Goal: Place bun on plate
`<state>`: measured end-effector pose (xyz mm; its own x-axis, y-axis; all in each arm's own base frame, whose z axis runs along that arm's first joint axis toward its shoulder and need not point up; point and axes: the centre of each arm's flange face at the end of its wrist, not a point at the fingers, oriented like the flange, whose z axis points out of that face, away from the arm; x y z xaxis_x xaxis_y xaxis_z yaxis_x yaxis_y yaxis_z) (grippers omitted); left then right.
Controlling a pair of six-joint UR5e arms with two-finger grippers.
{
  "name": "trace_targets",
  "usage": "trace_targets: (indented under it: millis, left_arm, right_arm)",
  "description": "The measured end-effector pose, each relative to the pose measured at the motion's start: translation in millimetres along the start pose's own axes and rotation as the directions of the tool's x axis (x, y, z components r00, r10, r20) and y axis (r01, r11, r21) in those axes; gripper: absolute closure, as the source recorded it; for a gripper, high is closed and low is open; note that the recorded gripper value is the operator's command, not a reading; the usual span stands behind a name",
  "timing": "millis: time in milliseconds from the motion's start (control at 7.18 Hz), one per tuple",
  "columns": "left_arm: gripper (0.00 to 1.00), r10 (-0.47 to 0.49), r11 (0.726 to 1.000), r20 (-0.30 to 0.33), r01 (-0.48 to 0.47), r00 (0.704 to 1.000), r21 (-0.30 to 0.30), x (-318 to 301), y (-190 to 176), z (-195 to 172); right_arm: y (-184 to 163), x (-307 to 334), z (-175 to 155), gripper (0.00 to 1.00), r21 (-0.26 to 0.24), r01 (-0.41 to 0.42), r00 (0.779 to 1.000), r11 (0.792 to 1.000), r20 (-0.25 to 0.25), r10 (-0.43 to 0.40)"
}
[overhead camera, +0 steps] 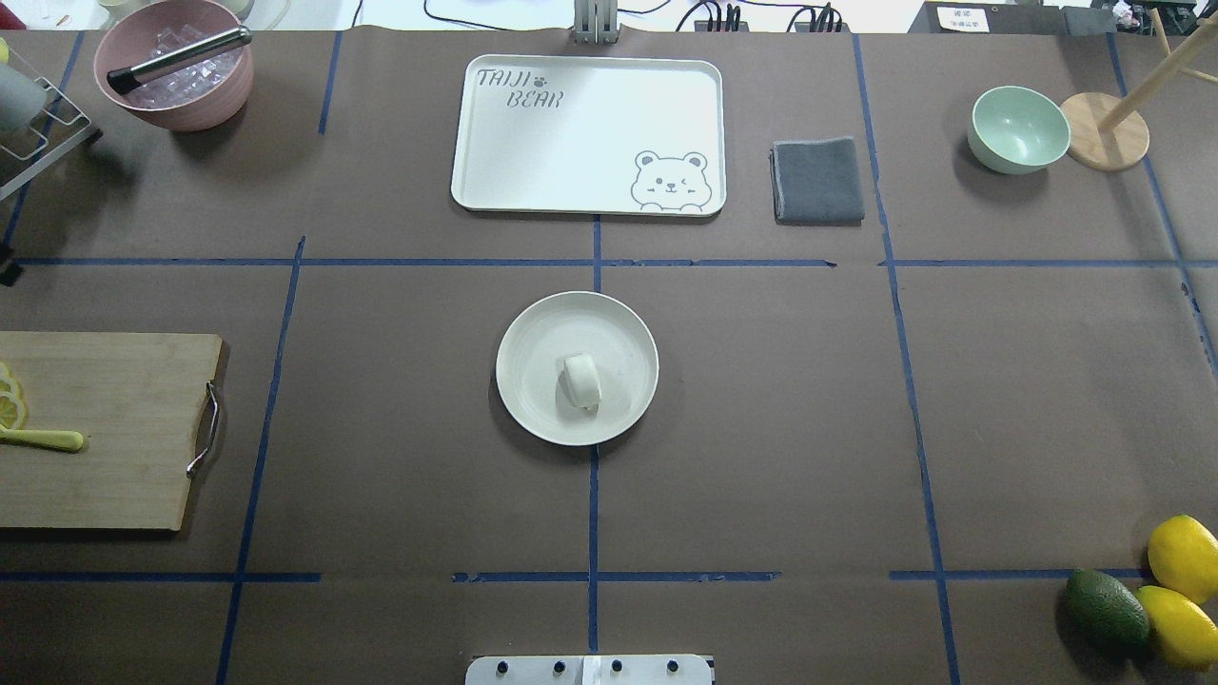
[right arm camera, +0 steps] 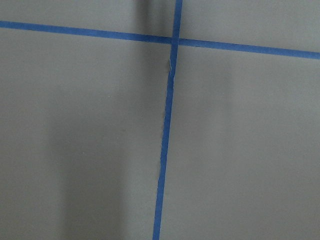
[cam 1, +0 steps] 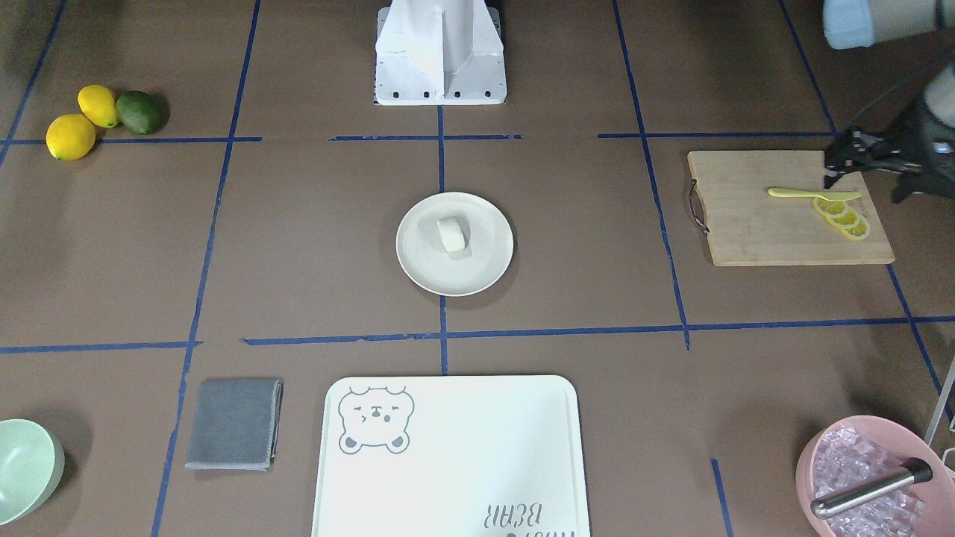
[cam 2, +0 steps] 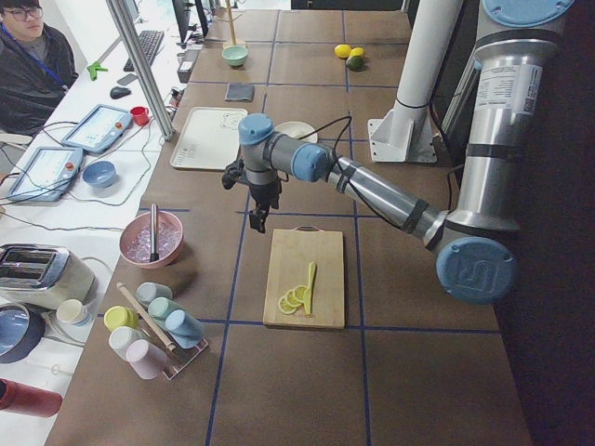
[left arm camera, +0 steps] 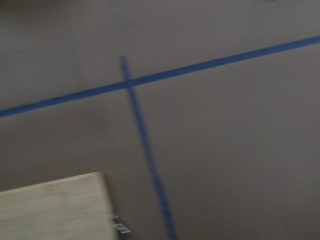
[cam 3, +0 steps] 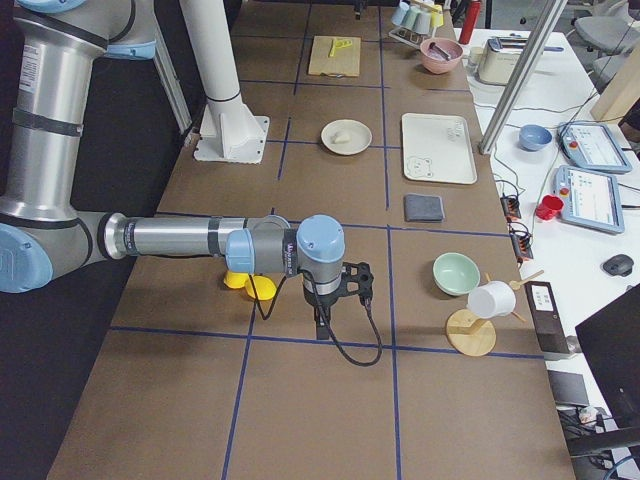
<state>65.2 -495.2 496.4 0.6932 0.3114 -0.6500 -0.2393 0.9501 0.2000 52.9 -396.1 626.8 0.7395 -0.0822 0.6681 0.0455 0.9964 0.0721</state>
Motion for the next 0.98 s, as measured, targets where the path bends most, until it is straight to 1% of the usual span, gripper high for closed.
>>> trace_targets:
  millis: [139, 279, 418, 557, 697, 975]
  left_arm:
    - [0.0, 0.004, 1.0, -0.027, -0.005, 1.0, -0.015, -67.1, 25.7, 7.2]
    - [0.0, -0.011, 1.0, -0.043, 0.01, 0.999, -0.027, -107.5, 48.9, 14.9]
    - [0.0, -0.036, 0.998, -0.033, 0.035, 0.999, -0.047, -130.9, 67.1, 22.6]
    - [0.0, -0.061, 0.996, -0.002, 0.061, 0.998, -0.058, -147.8, 79.7, 24.6]
    - [0.0, -0.08, 0.995, 0.024, 0.081, 0.996, -0.052, -157.2, 85.4, 19.6]
    - [0.0, -0.097, 0.994, 0.04, 0.099, 0.994, -0.052, -164.7, 89.6, 18.7]
  right_arm:
    - [0.0, 0.0, 0.0, 0.0, 0.0, 0.001, 1.0, 1.0, 0.0, -0.001]
    - [-0.1, -0.3, -0.3, 0.0, 0.001, 0.002, 1.0, 1.0, 0.0, -0.002]
    - [-0.2, -0.6, -0.6, 0.0, 0.001, 0.002, 1.0, 1.0, 0.0, -0.002]
    - [-0.2, -0.8, -0.9, 0.0, 0.002, 0.003, 1.0, 1.0, 0.0, -0.003]
    - [-0.3, -1.1, -1.2, 0.0, 0.002, 0.003, 1.0, 1.0, 0.0, -0.003]
    - [-0.4, -1.3, -1.5, 0.0, 0.003, 0.004, 1.0, 1.0, 0.0, -0.004]
